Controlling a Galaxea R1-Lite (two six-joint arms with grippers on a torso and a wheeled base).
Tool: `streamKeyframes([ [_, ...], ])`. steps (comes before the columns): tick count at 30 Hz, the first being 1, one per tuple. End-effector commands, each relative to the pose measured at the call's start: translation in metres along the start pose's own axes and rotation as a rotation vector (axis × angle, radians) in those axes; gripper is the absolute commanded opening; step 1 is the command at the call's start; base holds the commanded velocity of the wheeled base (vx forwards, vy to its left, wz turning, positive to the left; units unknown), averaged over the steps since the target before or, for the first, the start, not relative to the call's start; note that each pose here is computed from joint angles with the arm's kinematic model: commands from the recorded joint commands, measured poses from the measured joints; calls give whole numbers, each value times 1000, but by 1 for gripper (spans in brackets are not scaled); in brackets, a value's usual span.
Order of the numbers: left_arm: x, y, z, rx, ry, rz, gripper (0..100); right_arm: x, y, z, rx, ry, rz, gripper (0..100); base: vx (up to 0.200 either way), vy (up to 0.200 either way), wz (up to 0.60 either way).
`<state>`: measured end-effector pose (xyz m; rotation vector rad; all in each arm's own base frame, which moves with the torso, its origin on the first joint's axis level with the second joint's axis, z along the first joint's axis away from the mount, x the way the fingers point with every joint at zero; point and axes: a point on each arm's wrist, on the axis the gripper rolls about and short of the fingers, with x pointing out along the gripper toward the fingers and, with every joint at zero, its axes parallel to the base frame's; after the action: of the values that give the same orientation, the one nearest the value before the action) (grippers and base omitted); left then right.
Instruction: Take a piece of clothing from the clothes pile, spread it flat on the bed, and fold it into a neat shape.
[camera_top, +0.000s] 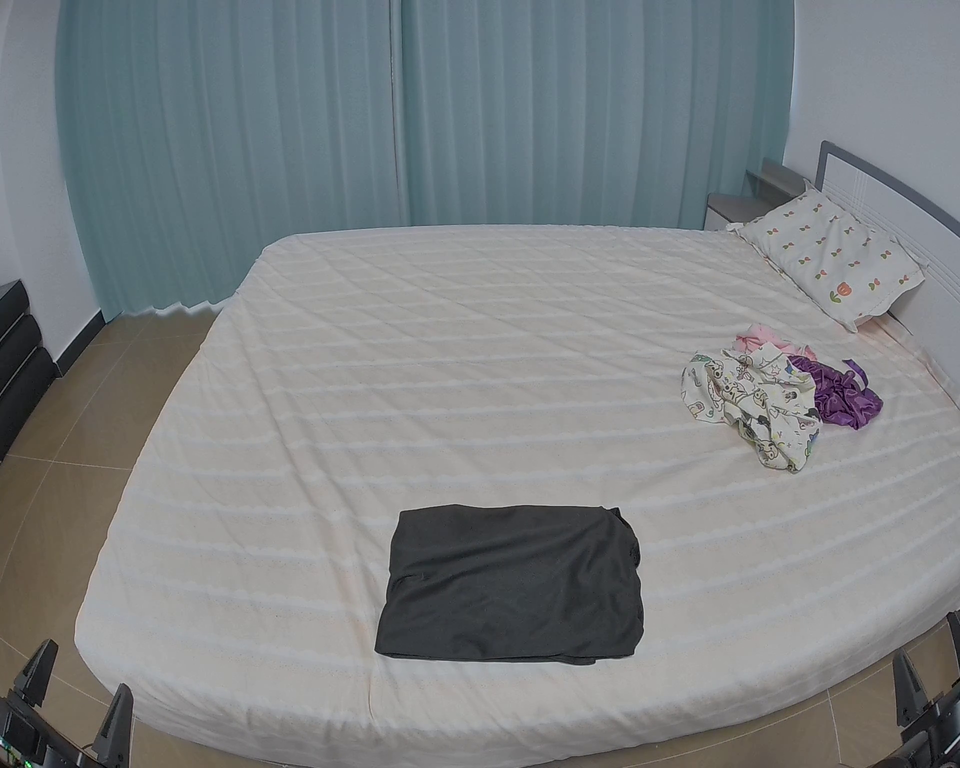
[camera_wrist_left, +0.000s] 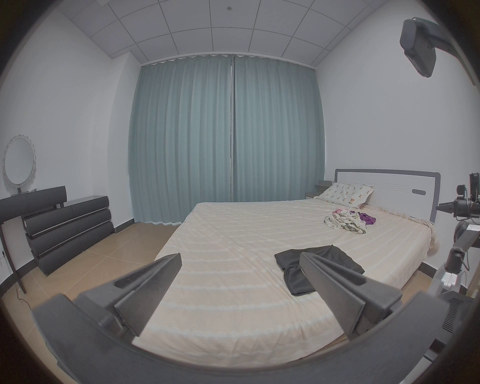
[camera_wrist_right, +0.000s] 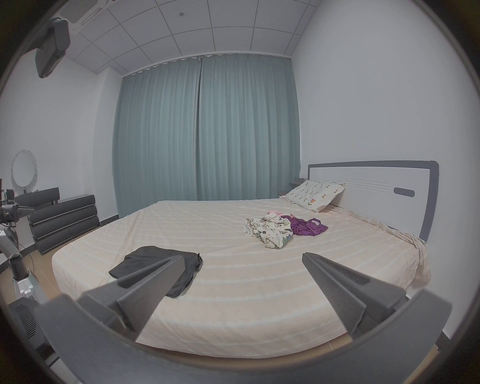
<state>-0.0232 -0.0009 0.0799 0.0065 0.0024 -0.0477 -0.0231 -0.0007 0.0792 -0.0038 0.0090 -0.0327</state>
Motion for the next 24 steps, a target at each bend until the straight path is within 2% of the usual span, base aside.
streamKeyframes([
  [1, 0, 0, -4, 1, 2, 0, 100, 0, 0, -4, -4, 2, 10, 100, 0, 0, 0],
  [24, 0, 0, -4, -1, 2, 0, 100, 0, 1, -4, 1, -4, 27, 100, 0, 0, 0],
])
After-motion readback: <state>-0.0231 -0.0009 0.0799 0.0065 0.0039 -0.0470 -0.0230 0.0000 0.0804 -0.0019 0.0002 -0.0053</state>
